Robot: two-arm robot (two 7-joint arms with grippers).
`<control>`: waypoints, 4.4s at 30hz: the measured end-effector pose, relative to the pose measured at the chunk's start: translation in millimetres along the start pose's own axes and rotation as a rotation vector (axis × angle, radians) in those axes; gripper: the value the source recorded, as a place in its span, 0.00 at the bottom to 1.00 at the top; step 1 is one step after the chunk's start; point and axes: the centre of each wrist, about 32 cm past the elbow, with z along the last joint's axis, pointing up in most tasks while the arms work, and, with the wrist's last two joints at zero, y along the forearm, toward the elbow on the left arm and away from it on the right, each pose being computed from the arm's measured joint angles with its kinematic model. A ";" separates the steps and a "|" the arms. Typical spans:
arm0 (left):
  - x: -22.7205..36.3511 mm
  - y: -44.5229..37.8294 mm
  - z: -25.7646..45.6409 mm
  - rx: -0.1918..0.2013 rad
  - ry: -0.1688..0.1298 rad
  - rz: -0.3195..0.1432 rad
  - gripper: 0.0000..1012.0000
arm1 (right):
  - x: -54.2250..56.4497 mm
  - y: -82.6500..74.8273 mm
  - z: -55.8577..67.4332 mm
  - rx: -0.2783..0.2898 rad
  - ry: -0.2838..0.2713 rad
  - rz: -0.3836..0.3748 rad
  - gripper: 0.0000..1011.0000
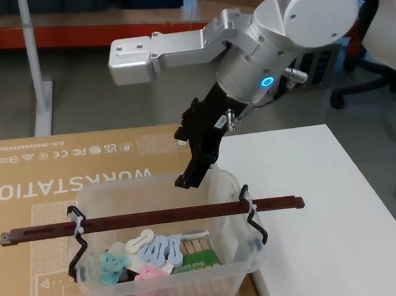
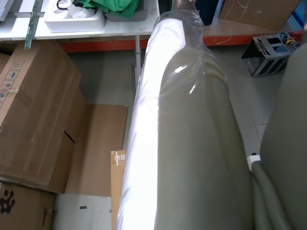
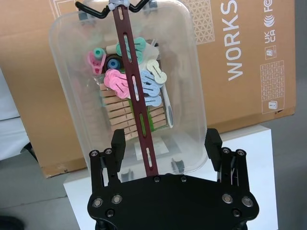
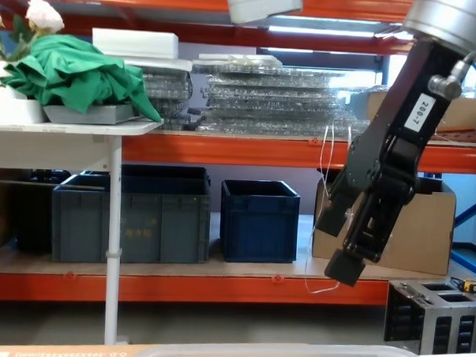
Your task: Use one hand to grasp the basket and place it at the designated location.
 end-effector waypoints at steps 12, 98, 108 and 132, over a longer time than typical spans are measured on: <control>0.0 0.0 0.1 0.000 0.000 0.000 0.00 | -0.3 1.9 2.0 0.003 0.001 0.008 0.99; 0.0 0.0 0.0 0.000 0.000 0.000 0.00 | 29.3 107.6 25.0 0.050 -0.174 0.220 0.99; 0.0 0.0 -0.1 0.000 0.000 0.000 0.00 | 28.7 111.6 24.5 0.043 -0.162 0.229 0.99; 0.0 0.0 0.0 0.000 0.000 0.000 0.00 | 26.8 114.9 24.4 0.046 -0.157 0.230 0.39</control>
